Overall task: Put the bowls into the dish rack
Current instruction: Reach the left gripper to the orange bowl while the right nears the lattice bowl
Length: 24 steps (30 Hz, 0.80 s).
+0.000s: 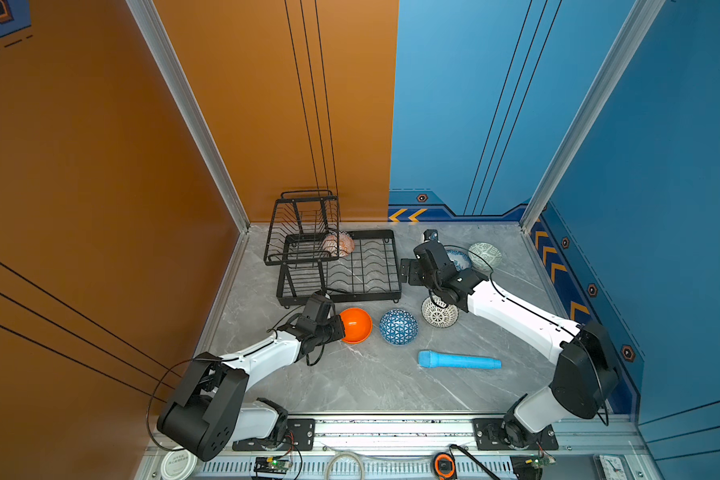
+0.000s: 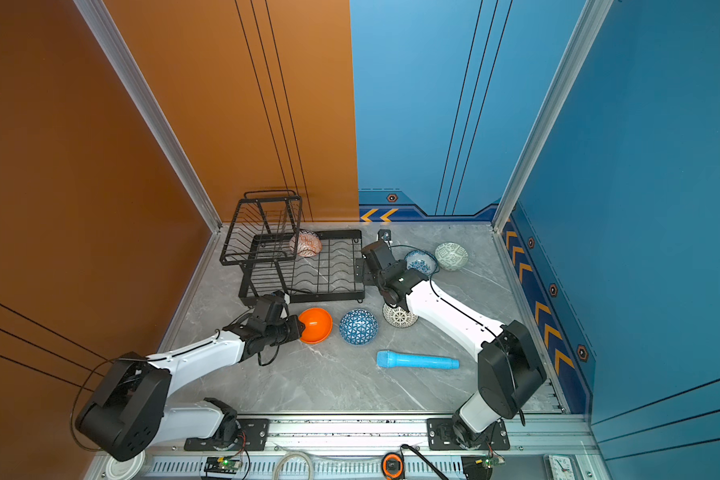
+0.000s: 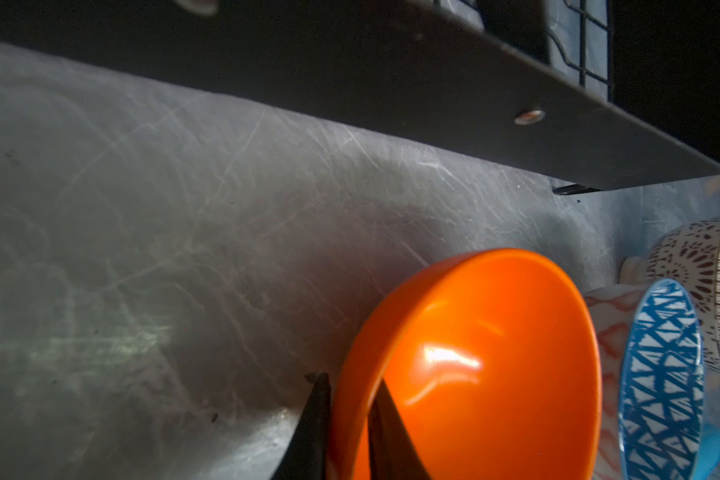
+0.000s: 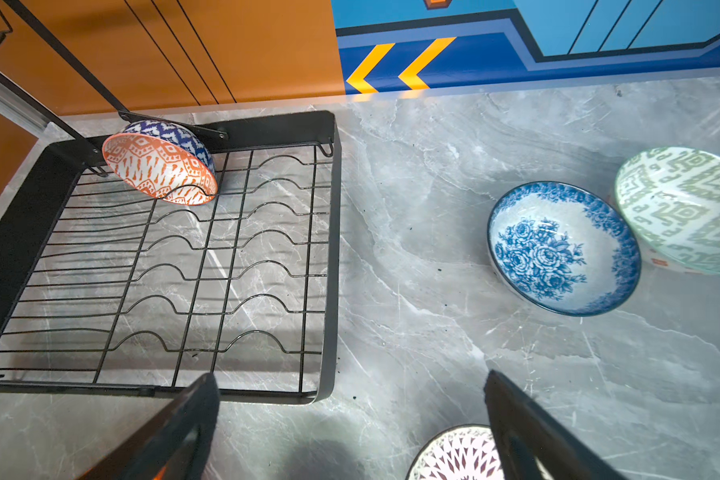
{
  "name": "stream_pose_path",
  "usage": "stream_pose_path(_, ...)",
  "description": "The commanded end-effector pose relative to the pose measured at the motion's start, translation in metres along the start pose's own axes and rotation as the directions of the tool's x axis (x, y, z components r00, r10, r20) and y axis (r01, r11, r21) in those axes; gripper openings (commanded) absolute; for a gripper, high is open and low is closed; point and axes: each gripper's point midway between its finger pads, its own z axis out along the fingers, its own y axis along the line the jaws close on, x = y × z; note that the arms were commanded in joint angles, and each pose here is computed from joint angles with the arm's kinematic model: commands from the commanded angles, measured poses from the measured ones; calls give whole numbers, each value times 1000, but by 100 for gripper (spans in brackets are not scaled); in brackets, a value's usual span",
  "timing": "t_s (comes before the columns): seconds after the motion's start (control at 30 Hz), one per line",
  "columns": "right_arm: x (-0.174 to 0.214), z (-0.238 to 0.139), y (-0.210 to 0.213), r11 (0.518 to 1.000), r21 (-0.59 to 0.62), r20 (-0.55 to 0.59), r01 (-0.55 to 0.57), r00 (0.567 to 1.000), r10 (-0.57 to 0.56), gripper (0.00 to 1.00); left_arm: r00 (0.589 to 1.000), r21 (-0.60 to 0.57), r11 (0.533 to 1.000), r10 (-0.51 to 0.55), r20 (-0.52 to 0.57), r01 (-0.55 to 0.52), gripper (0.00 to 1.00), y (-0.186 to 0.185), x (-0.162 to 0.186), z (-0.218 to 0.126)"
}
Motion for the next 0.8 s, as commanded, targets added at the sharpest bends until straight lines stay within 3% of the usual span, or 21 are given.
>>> stream_pose_path(0.0, -1, -6, -16, 998, 44, 27, -33, 999, 32, 100, 998, 2, 1000, 0, 59, 0, 8, -8, -11, -4)
stream_pose_path(0.07, -1, -6, -18, 997, 31, 22, -66, 998, 65, 100, 996, 11, 1000, 2, 85, -3, 0, -13, -15, -7)
stream_pose_path(0.33, -4, -4, -16, 962, -127, 28, -241, 969, 246, 100, 971, 66, 997, 21, 238, -38, 0, -42, -37, -40)
stream_pose_path(0.77, -36, -31, -10, 924, -211, 57, -318, 940, 337, 100, 883, 240, 949, 73, 463, -204, 0, -141, -68, -84)
